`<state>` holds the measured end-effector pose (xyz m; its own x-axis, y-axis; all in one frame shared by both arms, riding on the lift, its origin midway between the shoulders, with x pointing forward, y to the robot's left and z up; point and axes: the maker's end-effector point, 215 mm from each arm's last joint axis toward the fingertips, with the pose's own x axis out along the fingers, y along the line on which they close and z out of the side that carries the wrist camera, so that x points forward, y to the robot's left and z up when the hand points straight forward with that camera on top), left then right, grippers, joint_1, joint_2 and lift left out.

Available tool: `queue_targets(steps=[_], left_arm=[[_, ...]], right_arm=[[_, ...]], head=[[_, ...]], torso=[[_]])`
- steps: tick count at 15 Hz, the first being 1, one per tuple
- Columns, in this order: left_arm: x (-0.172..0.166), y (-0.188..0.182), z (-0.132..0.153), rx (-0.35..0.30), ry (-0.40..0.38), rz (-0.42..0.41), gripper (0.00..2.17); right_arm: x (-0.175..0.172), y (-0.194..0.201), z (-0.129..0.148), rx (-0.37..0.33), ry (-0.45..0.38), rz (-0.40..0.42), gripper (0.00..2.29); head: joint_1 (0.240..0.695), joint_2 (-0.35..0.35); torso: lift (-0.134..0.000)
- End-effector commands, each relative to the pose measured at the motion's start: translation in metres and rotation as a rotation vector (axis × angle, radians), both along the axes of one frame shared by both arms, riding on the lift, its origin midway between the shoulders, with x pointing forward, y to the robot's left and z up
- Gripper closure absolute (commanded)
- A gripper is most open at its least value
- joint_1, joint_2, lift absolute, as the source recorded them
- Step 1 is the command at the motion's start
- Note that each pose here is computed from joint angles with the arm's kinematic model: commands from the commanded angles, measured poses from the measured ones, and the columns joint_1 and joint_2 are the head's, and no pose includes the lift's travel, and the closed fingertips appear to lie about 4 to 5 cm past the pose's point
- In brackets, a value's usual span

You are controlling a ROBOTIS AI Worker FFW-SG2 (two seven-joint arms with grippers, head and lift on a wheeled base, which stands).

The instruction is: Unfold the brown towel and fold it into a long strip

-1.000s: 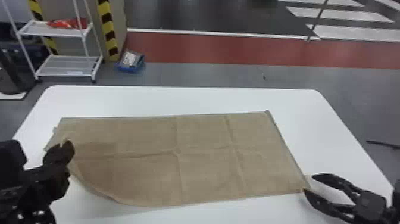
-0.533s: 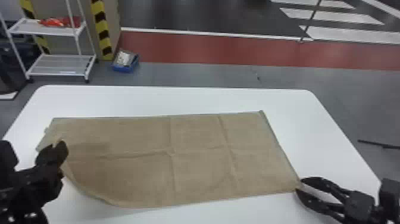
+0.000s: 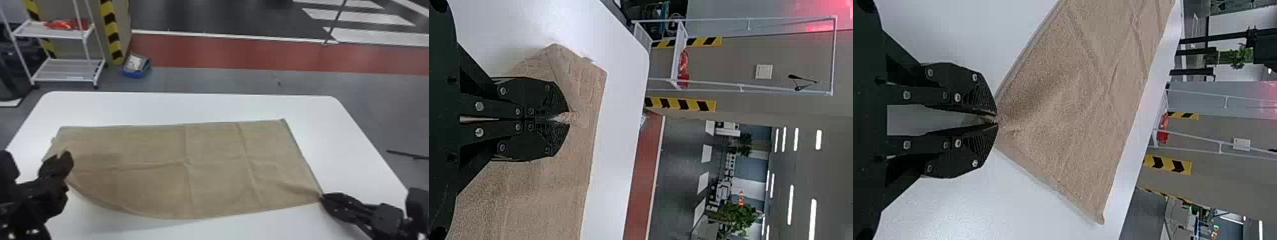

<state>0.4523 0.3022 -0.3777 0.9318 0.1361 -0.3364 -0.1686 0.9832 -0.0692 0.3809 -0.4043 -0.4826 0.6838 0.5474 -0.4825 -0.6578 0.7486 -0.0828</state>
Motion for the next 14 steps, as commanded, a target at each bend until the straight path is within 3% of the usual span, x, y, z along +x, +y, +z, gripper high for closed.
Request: queue_targets(steps=[1,9,12,14], left_arm=[[-0.001,-0.002,0.002,0.005,0.001,-0.002,1.46],[-0.016,0.015,0.039,0.128,-0.027,0.082,1.46],[-0.018,0.032,0.048,0.203,-0.013,0.137,1.46],[-0.005,0.038,0.058,0.216,-0.012,0.151,1.46]], right_arm=[[0.003,-0.003,0.01,0.005,-0.021,-0.006,1.21],[0.015,-0.001,0.128,0.019,-0.1,-0.016,1.21],[0.042,-0.012,0.16,0.038,-0.139,-0.054,1.21],[0.069,-0.011,0.168,0.045,-0.144,-0.065,1.21]], head=[[0.695,-0.136],[0.695,-0.124],[0.695,-0.115],[0.695,-0.111]], torso=[[-0.113],[-0.113],[-0.113],[-0.113]])
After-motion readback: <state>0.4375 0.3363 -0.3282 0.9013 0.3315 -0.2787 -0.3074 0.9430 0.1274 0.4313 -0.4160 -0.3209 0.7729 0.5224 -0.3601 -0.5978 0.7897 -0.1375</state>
